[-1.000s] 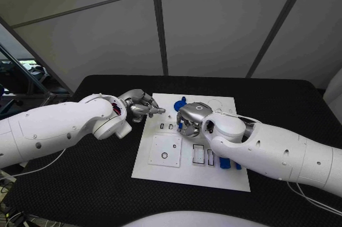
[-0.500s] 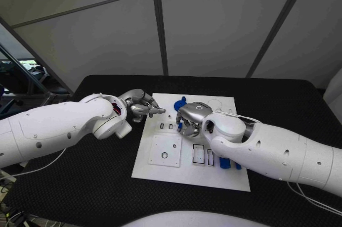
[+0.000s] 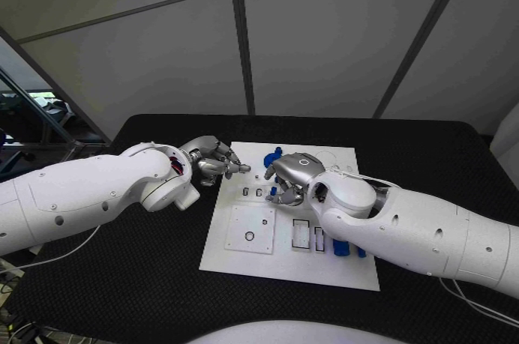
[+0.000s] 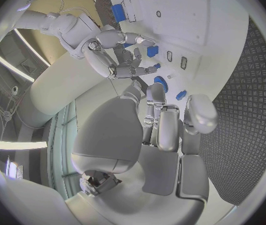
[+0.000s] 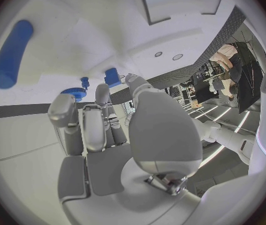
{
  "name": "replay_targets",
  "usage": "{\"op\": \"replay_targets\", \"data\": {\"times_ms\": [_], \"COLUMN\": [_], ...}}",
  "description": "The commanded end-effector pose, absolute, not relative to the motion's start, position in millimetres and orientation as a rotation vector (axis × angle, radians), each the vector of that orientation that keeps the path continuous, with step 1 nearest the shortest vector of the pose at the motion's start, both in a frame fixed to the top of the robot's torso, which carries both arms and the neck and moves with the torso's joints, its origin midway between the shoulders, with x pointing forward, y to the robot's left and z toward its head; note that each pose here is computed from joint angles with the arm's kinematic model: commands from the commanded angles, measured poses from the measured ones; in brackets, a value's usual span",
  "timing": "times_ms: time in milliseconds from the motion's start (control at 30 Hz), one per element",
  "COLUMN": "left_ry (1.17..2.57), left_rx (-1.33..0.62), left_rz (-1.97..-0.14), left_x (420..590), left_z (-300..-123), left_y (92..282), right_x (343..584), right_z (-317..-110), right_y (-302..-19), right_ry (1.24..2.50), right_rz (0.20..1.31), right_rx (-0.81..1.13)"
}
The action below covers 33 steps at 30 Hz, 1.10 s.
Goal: Assemble the parts on the task board
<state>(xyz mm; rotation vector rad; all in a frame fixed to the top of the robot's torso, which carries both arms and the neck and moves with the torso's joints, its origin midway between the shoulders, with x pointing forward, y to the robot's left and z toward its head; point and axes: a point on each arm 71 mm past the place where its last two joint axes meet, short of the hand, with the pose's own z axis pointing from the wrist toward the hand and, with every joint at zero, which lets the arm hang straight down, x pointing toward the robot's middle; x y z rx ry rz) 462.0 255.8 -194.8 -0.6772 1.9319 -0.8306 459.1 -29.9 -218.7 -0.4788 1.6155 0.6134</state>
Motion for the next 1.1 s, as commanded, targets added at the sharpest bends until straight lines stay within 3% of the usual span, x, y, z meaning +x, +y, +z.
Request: {"op": "replay_targets", "data": {"times_ms": [33,267,567,700,900,1100], "left_ry": [1.935,1.939,2.01,2.073,2.147,2.222], "left_rx": [-0.661,-0.692,-0.671,-0.581,-0.383,-0.271], "left_rz": [-0.839,-0.858,-0.851,-0.792,-0.698,-0.605], "left_x": [462.9,464.1,465.5,471.1,484.3,498.2], "left_z": [-194.1,-195.3,-195.8,-192.2,-181.6,-177.7], "left_y": [255.2,253.4,246.2,238.7,219.9,202.9], "right_x": [455,439,440,445,452,461], "right_z": [-210,-198,-164,-153,-139,-131], "right_y": [-30,-40,-97,-129,-167,-191], "right_ry": [1.528,1.464,1.571,1.623,1.602,1.559], "right_rz": [0.71,0.902,1.049,1.11,1.216,1.225], "right_rx": [-0.446,-0.462,-0.192,-0.007,0.177,0.268]}}
